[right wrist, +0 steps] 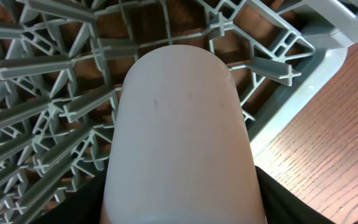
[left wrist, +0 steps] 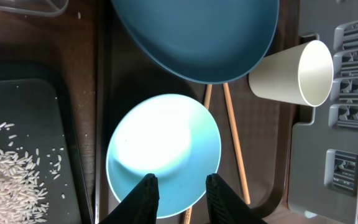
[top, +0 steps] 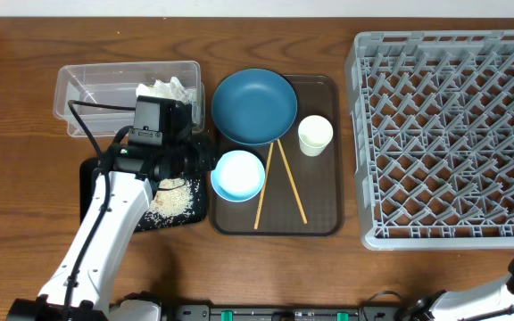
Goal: Sort waste into correct bins and load items into the dishwasher rack
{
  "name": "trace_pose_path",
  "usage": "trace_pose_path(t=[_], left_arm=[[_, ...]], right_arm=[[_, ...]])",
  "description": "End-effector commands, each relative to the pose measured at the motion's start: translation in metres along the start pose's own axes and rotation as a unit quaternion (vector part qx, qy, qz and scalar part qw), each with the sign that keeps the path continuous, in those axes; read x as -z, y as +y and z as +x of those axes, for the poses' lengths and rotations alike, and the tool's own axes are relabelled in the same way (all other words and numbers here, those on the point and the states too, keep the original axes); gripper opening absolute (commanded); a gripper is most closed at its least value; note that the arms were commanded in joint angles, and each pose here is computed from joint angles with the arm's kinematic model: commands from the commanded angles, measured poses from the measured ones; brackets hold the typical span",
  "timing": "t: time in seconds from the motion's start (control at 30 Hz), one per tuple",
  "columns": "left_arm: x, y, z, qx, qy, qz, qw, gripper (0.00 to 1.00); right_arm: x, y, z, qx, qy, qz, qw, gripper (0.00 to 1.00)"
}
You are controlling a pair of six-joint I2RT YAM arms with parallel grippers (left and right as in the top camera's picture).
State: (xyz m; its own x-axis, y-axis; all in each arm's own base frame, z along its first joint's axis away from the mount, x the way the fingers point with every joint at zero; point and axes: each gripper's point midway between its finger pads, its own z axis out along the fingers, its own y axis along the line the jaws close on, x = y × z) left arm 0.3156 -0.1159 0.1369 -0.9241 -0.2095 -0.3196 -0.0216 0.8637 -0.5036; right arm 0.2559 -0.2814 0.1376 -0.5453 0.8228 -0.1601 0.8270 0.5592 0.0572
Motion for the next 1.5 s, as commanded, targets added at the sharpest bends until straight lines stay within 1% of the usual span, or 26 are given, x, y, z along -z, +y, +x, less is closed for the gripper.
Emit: trace_pose_path(t=[0.0,0.03,0.13,0.17,0.23,0.27,0.3,0.4,0.5,0.6,0.7,0.77,0.87,0.97,1.03,1.13,1.3,1.47], left_arm=[[0.004,0.000,-0.004,-0.007,-0.008,-0.004,1.000,0.29],[0.004,0.000,-0.004,-0.007,-0.008,-0.004,1.000,0.30],[0.004,0.000,-0.004,-0.007,-0.007,-0.005,1.000,0.30],[0.004,0.000,-0.003,-0.007,-0.007,-0.005,1.000,0.30],[0.004,0.000,-0.003,-0.007,-0.007,-0.005,1.000,0.34],[0.004,0.000,-0.003,-0.007,-0.007,-0.005,1.000,0.35],[0.004,0.000,-0.003,-0.007,-0.007,-0.005,1.000,0.35],[0.004,0.000,-0.003,-0.007,-0.007,-0.005,1.000,0.36],[0.004,0.000,-0.003,-0.007,-0.007,-0.005,1.000,0.39],[0.004,-0.001,-0.007,-0.010,-0.014,-0.002,1.000,0.41],[0.004,-0.009,-0.015,-0.024,-0.031,0.008,0.999,0.44],[0.003,-0.018,-0.022,-0.039,-0.046,0.019,0.998,0.46],[0.001,-0.034,-0.029,-0.067,-0.067,0.032,0.995,0.49],[0.000,-0.041,-0.039,-0.091,-0.089,-0.002,0.992,0.50],[-0.001,-0.057,-0.047,-0.130,-0.098,-0.010,0.987,0.52],[-0.006,-0.076,-0.058,-0.154,-0.107,-0.020,0.982,0.53],[-0.039,-0.101,-0.065,-0.179,-0.091,-0.011,0.979,0.54],[-0.082,-0.120,-0.055,-0.203,-0.079,0.006,0.976,0.54]], right_arm=[[-0.004,-0.005,0.001,-0.013,0.005,0.008,1.000,0.45],[-0.004,-0.005,0.001,-0.013,0.005,0.007,1.000,0.52],[-0.004,-0.004,0.001,-0.013,0.006,0.005,1.000,0.68],[-0.004,-0.003,0.001,-0.013,0.006,0.001,1.000,0.71],[-0.004,0.002,0.000,-0.013,0.004,-0.015,1.000,0.81],[-0.004,0.006,-0.001,-0.013,0.003,-0.026,1.000,0.87],[-0.003,0.012,-0.002,-0.013,0.002,-0.041,0.999,0.88],[-0.002,0.026,-0.002,-0.012,0.004,-0.083,0.996,0.90],[0.000,0.036,0.000,-0.008,0.009,-0.110,0.994,0.90],[0.004,0.051,0.003,0.010,0.014,-0.147,0.989,0.89],[0.012,0.078,0.009,0.049,0.016,-0.200,0.979,0.86],[0.019,0.092,0.014,0.072,0.012,-0.217,0.973,0.87],[0.033,0.115,0.024,0.115,0.002,-0.224,0.968,0.89],[0.049,0.140,0.037,0.162,-0.012,-0.229,0.960,0.91],[0.060,0.155,0.047,0.191,-0.023,-0.227,0.955,0.92],[0.072,0.174,0.063,0.227,-0.030,-0.228,0.946,0.92],[0.078,0.203,0.091,0.277,-0.021,-0.234,0.932,0.92],[0.074,0.214,0.104,0.314,-0.026,-0.199,0.928,0.93]])
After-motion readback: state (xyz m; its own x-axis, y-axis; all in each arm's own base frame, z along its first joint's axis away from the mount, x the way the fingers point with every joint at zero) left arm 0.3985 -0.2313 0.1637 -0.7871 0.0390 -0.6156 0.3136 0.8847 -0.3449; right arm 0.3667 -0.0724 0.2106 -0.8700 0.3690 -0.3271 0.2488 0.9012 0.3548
